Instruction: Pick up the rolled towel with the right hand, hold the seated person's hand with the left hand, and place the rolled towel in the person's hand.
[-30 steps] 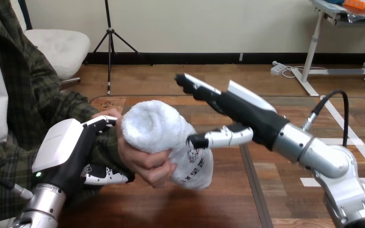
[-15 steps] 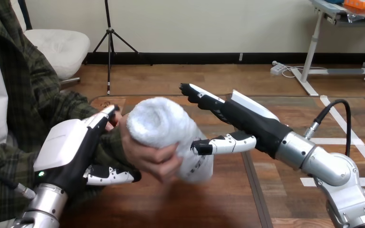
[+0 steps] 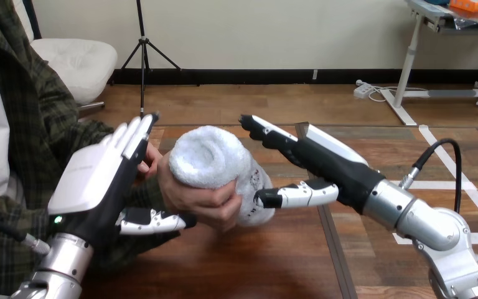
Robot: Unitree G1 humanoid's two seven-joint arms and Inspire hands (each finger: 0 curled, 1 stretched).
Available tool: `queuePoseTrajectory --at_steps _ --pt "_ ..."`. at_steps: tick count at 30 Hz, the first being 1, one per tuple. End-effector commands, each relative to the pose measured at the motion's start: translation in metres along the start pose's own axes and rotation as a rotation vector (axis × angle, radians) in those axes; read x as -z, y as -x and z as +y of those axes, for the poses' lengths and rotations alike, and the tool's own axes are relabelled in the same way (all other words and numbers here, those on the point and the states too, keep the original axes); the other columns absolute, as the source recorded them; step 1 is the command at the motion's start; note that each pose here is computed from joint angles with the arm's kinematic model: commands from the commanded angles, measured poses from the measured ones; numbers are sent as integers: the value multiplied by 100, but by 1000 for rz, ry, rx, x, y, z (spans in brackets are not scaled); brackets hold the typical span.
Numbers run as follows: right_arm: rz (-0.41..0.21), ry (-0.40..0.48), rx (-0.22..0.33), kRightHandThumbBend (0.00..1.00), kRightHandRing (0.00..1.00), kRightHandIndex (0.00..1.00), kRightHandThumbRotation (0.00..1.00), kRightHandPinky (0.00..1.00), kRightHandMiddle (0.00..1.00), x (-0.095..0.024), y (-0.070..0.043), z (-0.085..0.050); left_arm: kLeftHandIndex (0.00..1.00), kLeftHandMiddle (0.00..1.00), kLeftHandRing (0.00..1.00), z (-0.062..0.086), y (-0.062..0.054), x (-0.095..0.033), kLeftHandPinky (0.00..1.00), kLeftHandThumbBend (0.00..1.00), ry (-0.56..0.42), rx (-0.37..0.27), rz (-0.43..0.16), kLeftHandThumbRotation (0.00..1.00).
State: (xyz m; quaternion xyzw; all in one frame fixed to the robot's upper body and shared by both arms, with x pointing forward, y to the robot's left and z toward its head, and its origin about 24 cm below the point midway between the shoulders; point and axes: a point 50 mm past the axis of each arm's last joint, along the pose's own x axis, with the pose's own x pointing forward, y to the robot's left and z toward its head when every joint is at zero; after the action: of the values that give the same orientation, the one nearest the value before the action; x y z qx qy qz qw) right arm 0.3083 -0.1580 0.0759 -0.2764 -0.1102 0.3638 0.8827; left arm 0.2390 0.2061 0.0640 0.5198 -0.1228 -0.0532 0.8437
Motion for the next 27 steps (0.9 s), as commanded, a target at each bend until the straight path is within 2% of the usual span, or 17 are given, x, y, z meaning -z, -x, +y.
queuePoseTrajectory --at_steps 1,12,16,27 --pt "-32 0 54 100 100 100 69 100 100 -1 0 -8 100 100 100 19 -6 -14 95 100 -30 -79 -67 41" --pt "-22 -18 66 100 100 100 68 100 98 6 3 -5 100 100 100 23 -1 -23 97 100 -28 -90 -76 43" --pt "1 -20 63 100 100 100 69 100 98 9 5 -4 100 100 100 25 2 -26 97 100 -29 -98 -87 43" --pt "9 -20 68 100 99 100 70 100 97 16 9 0 100 100 100 26 9 -33 97 100 -19 -119 -111 47"
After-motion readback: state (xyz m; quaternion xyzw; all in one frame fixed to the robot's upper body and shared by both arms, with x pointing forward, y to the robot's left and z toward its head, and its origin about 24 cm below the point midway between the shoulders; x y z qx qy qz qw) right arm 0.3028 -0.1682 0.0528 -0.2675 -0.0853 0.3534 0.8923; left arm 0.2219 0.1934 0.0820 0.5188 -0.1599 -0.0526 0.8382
